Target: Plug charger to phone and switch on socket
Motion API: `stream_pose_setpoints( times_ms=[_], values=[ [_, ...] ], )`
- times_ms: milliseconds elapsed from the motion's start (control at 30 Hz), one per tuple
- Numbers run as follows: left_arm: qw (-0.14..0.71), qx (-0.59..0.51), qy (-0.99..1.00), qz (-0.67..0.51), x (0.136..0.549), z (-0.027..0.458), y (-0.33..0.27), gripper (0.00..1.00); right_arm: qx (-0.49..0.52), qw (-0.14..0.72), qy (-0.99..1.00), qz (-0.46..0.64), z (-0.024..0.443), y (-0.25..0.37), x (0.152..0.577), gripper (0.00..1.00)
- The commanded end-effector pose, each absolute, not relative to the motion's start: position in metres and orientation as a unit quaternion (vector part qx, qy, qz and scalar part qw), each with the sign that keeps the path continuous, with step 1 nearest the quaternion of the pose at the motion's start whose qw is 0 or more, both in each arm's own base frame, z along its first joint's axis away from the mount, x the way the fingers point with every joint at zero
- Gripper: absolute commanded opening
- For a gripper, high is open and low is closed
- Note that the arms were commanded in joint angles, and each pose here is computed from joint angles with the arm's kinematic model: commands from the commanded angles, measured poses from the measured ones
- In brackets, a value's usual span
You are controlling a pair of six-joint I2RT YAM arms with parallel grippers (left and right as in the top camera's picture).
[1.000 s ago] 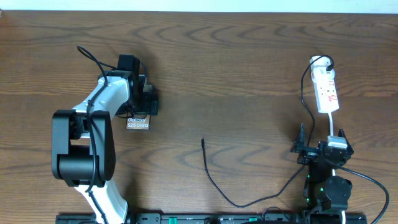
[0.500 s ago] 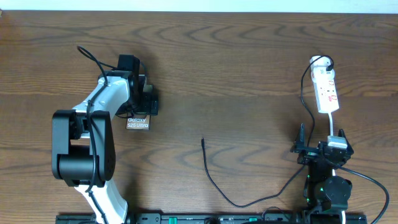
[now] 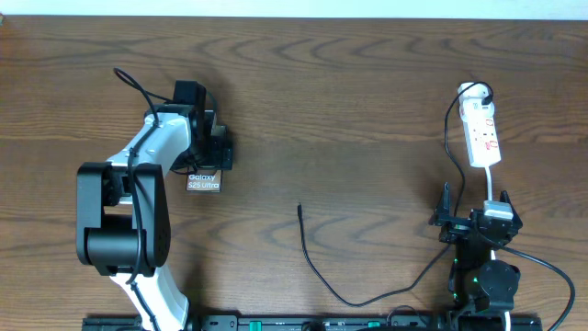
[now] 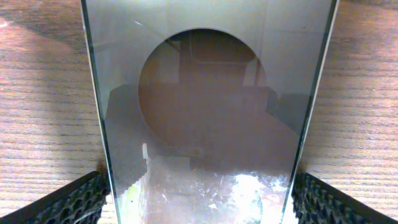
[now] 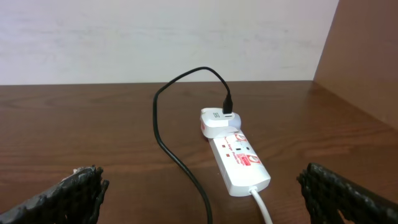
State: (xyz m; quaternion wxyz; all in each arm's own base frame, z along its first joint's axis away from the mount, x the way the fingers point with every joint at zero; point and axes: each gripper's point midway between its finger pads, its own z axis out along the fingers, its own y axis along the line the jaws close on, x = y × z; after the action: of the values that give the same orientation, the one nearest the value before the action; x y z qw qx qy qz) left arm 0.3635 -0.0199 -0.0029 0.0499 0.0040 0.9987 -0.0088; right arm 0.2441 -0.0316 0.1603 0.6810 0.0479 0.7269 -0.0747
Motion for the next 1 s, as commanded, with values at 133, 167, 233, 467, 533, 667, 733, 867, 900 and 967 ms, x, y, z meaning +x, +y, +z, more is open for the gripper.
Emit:
stream_pose_setpoints(
  times_ms=[133,167,233,467,533,667,733,867,900,967],
  values=[
    [0.033,0.0,0.999,-0.004,0.3545,-0.0122,-0.0172,0.95,0.041,0.681,0.727,-0.074,0.1599,-0.0286,0.2442,0.99],
    [0.033,0.0,0.999,-0.004,0.3545,-0.0122,-0.0172,0.95,0.041,0.681,0.727,-0.074,0.1599,-0.0286,0.2442,0.99],
    [0.033,0.0,0.999,-0.004,0.3544,-0.0122,-0.0172,0.94,0.041,0.681,0.727,-0.074,0.1599,-0.0285,0.2442,0.99],
    [0.033,0.001,0.999,-0.004,0.3545,-0.0122,-0.0172,0.94,0.041,0.681,0.727,-0.074,0.1599,-0.0285,0.2442,0.99],
    [0.033,0.001,0.999,-0.003,0.3544,-0.0122,-0.0171,0.94,0.041,0.681,0.727,-0.074,0.1599,-0.0285,0.2442,0.99],
    [0.032,0.001,0.999,-0.003,0.3539,-0.0122,-0.0171,0.94,0.041,0.681,0.727,-0.074,0.1599,-0.0286,0.2442,0.99],
    [0.031,0.001,1.0,-0.003,0.3535,-0.0123,-0.017,0.94,0.041,0.681,0.727,-0.074,0.1599,-0.0286,0.2442,0.99],
    [0.03,0.001,1.0,-0.003,0.3522,-0.0132,-0.0169,0.94,0.041,0.681,0.727,-0.074,0.1599,-0.0286,0.2442,0.99],
    [0.029,0.001,1.0,-0.003,0.3521,-0.0132,-0.0169,0.94,0.041,0.681,0.727,-0.074,0.1599,-0.0286,0.2442,0.99],
    [0.029,0.001,1.0,-0.003,0.3521,-0.0132,-0.0169,0.94,0.041,0.681,0.727,-0.074,0.1599,-0.0284,0.2442,0.99]
  ],
)
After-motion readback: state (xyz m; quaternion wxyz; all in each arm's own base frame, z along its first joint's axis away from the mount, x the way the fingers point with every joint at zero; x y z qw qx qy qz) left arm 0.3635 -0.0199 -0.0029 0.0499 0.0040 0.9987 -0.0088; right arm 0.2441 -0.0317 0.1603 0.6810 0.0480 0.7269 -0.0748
